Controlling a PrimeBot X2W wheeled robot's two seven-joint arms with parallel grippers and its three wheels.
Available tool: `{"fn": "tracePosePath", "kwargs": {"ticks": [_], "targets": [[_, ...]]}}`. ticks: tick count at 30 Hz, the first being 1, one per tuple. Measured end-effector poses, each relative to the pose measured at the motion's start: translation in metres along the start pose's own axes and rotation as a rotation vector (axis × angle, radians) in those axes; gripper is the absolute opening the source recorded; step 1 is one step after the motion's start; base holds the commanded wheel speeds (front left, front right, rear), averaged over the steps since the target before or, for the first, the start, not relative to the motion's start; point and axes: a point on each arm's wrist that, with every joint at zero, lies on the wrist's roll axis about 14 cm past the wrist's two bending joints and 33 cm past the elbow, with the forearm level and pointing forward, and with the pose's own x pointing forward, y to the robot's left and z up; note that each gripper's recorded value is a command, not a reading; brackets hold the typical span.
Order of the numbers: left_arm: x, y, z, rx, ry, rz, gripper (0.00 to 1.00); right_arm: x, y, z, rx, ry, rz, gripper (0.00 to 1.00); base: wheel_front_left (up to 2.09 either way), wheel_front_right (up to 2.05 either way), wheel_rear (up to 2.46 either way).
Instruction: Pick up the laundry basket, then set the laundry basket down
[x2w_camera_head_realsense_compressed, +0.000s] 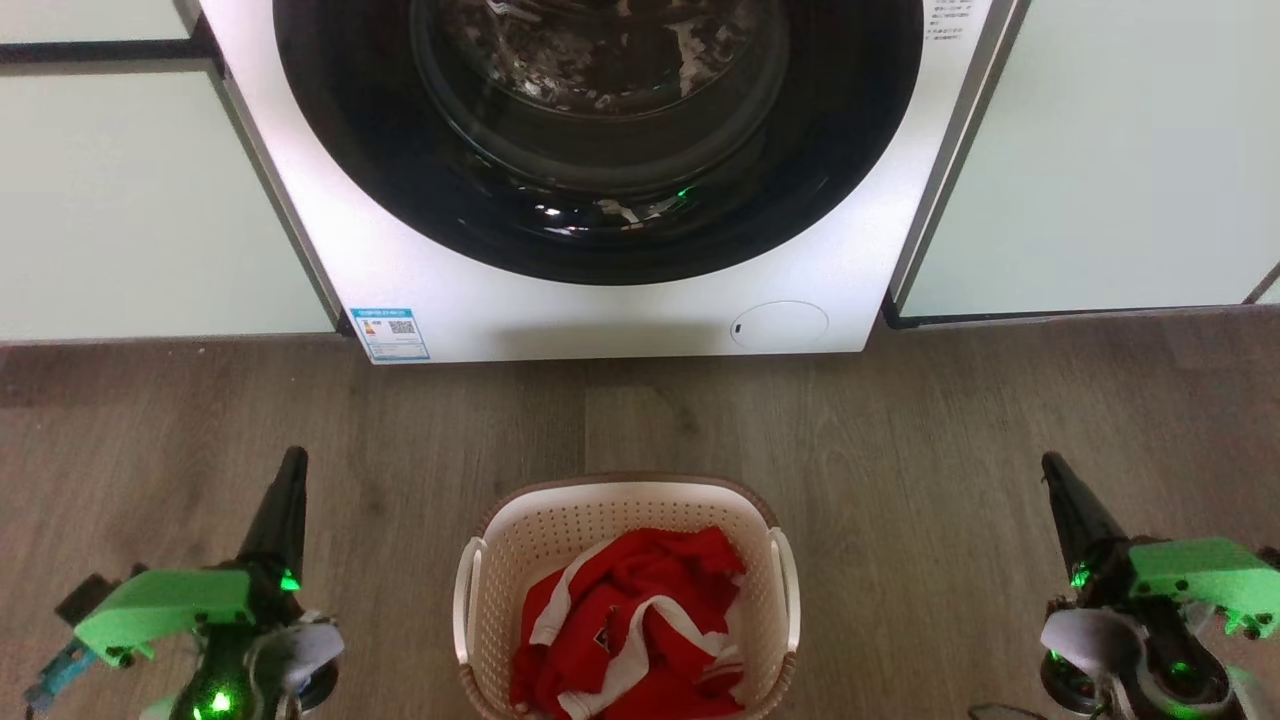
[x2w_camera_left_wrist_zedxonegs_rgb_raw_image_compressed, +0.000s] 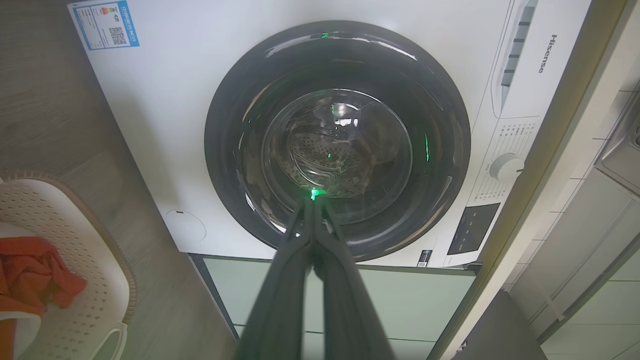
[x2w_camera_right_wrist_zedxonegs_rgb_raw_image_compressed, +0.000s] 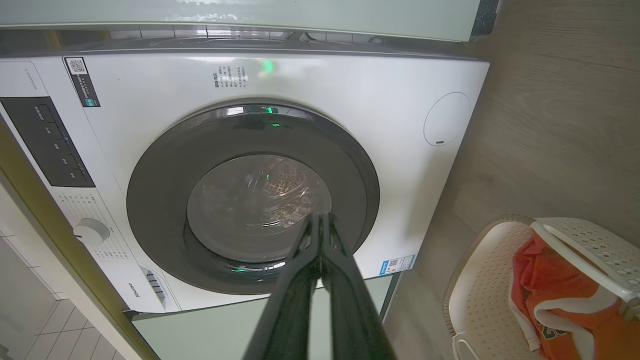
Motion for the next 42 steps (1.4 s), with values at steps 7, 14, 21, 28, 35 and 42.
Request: {"fn": "tracePosePath", "kwargs": {"ticks": [7, 14, 21, 28, 35, 42], "targets": [[0.0000, 0.0000, 0.0000, 0.000, 0.002, 0.000, 0.00, 0.0000, 0.0000, -0.0003, 0.000, 0.004, 0.000, 0.00, 0.00, 0.00, 0.00], [-0.0001, -0.0001, 0.0009, -0.002, 0.001, -0.001, 0.00, -0.0001, 0.0000, 0.0004, 0.001, 0.003, 0.000, 0.00, 0.00, 0.00, 0.00], [-0.0002, -0.0002, 0.0025, -0.003, -0.004, -0.001, 0.00, -0.0001, 0.0000, 0.0007, 0.000, 0.003, 0.000, 0.00, 0.00, 0.00, 0.00], [-0.0002, -0.0003, 0.0037, -0.004, -0.008, -0.001, 0.00, -0.0002, 0.0001, 0.0015, 0.000, 0.000, 0.000, 0.00, 0.00, 0.00, 0.00], [-0.0003, -0.0003, 0.0039, -0.004, -0.008, -0.001, 0.00, -0.0002, 0.0001, 0.0022, 0.001, -0.002, 0.000, 0.00, 0.00, 0.00, 0.00], [-0.0003, -0.0004, 0.0041, -0.004, -0.009, -0.001, 0.00, -0.0002, 0.0001, 0.0025, 0.001, -0.003, 0.000, 0.00, 0.00, 0.00, 0.00]]}}
